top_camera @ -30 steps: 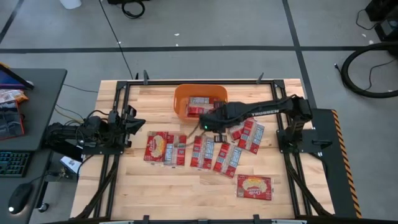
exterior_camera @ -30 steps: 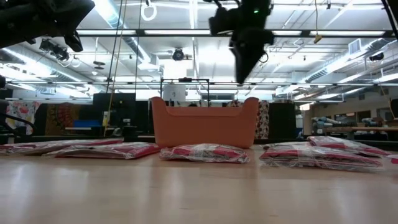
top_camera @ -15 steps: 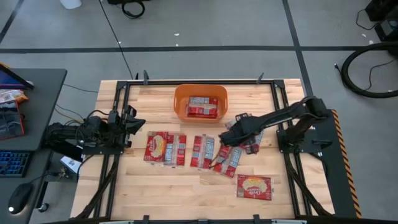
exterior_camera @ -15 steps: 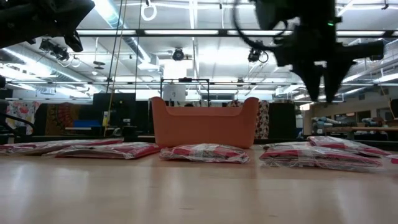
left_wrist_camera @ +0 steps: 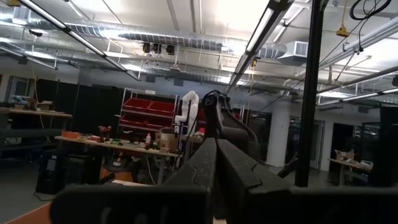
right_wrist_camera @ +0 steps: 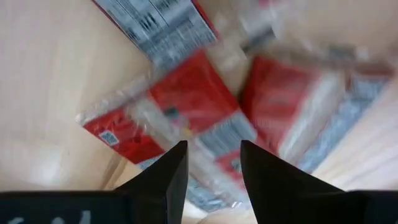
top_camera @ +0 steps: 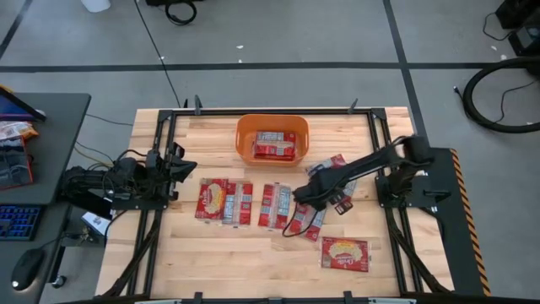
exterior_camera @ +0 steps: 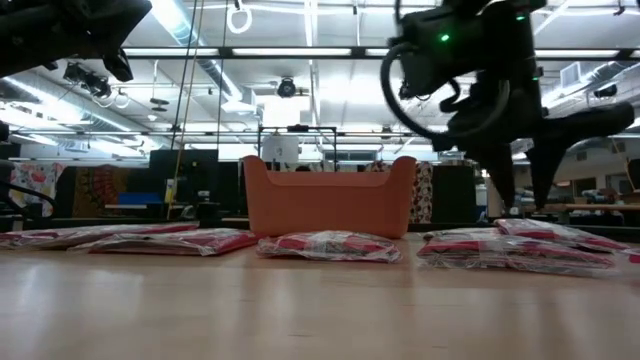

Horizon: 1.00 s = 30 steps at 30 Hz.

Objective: Sort popcorn bags into baskets
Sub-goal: Put the red popcorn bag into the orange bin

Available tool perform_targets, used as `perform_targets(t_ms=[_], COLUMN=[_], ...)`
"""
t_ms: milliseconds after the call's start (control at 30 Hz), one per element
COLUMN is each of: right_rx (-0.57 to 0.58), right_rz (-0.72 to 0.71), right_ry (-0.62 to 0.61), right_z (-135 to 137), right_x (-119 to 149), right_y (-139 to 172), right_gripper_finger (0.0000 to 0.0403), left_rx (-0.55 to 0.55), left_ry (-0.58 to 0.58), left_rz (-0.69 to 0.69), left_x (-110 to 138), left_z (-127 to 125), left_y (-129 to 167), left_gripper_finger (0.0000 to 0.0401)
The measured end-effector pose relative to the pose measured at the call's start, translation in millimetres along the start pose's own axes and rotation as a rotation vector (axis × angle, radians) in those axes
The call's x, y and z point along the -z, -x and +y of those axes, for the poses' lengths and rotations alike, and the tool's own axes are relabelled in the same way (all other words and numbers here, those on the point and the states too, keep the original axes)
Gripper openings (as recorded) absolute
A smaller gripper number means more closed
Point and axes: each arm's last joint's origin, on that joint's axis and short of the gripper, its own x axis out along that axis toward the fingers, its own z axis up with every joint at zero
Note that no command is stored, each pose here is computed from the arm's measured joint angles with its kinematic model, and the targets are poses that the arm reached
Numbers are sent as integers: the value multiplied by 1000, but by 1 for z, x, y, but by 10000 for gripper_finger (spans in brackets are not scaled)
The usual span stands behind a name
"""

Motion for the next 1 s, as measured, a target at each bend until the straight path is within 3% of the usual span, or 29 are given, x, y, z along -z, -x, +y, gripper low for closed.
perform_targets(t_ms=[233,533,1000], right_rx=[-85,-221,-132], right_rz=[89,212,306], right_ry=[115,288,357], right_z=[-20,-35,-36], right_x=[-25,-24,-28], right_y=[-8,-30,-28], right_gripper_finger=[147,148,130], left_rx=[0,0,0], left_ry=[0,2,0], left_rz=[0,1,1], left_x=[0,0,0], left_z=[0,0,0], left_y=[0,0,0], left_gripper_finger=[18,18,18])
